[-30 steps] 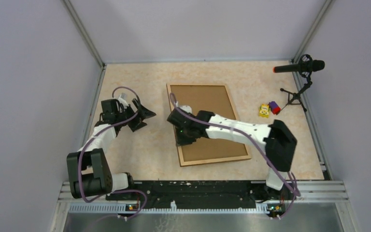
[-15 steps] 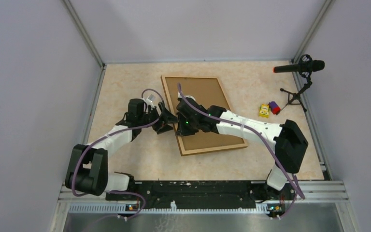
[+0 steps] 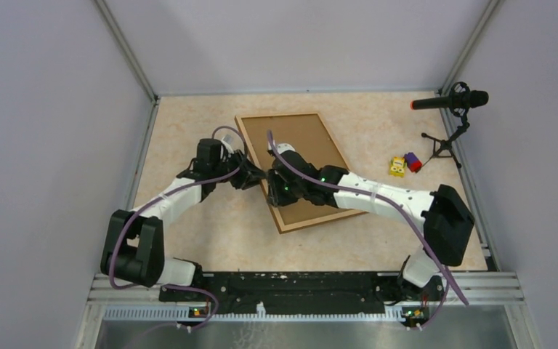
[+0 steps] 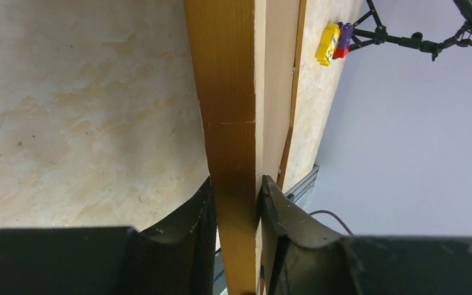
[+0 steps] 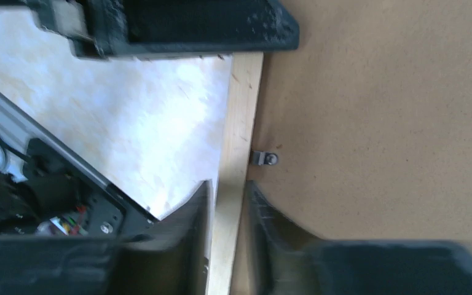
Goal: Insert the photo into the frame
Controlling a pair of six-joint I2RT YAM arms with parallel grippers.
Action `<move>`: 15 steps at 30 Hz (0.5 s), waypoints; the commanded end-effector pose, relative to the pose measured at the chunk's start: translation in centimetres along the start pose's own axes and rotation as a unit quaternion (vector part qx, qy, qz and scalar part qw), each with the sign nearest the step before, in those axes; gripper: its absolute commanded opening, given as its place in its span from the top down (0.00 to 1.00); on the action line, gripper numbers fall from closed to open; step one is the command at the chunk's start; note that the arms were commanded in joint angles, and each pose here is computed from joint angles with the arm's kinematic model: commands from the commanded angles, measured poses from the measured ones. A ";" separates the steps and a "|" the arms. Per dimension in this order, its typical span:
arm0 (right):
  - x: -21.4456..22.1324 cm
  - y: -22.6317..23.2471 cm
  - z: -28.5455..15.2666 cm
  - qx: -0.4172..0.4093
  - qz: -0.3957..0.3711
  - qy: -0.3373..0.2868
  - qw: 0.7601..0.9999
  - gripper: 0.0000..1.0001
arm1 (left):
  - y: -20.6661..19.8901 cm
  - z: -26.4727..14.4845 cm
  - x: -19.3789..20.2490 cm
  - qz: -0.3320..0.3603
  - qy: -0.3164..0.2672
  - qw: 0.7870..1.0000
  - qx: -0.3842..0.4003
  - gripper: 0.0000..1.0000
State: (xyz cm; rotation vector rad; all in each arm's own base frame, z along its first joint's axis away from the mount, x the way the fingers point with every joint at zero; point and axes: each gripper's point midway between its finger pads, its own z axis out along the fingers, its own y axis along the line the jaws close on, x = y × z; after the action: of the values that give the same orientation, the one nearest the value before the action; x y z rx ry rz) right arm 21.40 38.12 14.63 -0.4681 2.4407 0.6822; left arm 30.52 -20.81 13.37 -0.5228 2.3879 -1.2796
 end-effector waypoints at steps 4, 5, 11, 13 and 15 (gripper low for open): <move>-6.9 1.2 -6.2 -0.023 -0.108 -0.156 0.982 0.15 | -1.5 -1.2 -2.6 0.053 -0.035 0.998 -0.024 1.00; -7.0 1.1 -7.0 -0.028 -0.133 -0.166 0.977 0.08 | -1.4 -1.6 -2.9 0.052 -0.040 0.997 -0.030 1.00; -2.7 1.8 -11.0 -0.048 -0.461 -0.305 0.832 0.01 | -0.4 -4.9 -4.9 0.012 -0.073 0.993 -0.092 1.00; 0.0 1.5 -12.4 -0.047 -0.553 -0.358 0.751 0.01 | -0.3 -6.1 -5.5 0.002 -0.087 0.991 -0.103 1.00; 0.6 1.3 -13.2 -0.049 -0.578 -0.373 0.724 0.01 | -0.4 -7.1 -5.7 -0.010 -0.098 0.989 -0.109 1.00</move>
State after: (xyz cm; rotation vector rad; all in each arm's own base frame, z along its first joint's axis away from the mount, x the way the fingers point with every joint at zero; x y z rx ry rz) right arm 15.20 32.40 21.04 -1.1690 1.4444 0.5284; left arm 31.89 -15.98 15.33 -0.6177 2.4355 -1.0398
